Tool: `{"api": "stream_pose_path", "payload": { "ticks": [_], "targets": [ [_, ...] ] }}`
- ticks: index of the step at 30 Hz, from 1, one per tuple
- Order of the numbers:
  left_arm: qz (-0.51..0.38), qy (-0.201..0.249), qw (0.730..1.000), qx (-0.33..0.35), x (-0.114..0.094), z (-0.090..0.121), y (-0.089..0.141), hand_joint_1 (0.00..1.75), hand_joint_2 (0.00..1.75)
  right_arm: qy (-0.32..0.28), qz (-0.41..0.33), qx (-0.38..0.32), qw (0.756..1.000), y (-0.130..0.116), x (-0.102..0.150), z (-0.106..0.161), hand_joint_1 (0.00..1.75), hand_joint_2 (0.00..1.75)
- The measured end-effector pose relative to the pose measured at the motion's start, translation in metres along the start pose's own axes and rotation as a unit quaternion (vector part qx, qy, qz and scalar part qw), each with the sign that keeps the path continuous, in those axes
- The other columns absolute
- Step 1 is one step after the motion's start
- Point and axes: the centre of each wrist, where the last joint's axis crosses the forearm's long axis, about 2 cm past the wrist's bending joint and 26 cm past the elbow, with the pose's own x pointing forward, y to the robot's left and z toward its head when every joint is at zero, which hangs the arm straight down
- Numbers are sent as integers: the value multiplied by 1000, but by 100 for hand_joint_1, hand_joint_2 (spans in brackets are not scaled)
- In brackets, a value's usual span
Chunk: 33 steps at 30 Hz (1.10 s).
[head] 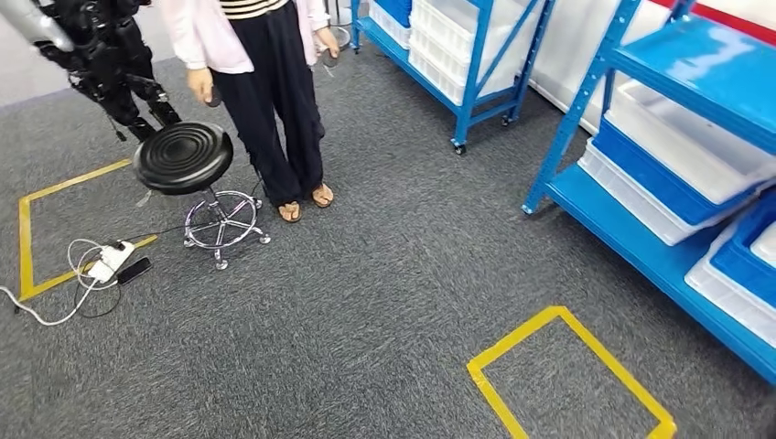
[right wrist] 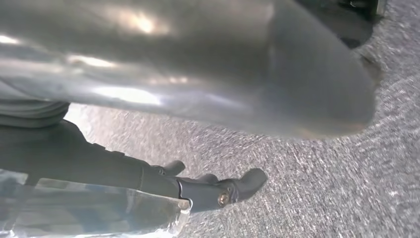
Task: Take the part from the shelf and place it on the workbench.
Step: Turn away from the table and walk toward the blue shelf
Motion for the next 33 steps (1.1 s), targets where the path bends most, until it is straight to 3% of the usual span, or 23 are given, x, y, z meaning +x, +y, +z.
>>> {"api": "stream_pose_path", "payload": {
  "ticks": [33],
  "targets": [
    [24,-3,1000,5,1,0,-1,0,0,6,-30,-1,1000,-1,-3,-1,0,0]
  ]
}}
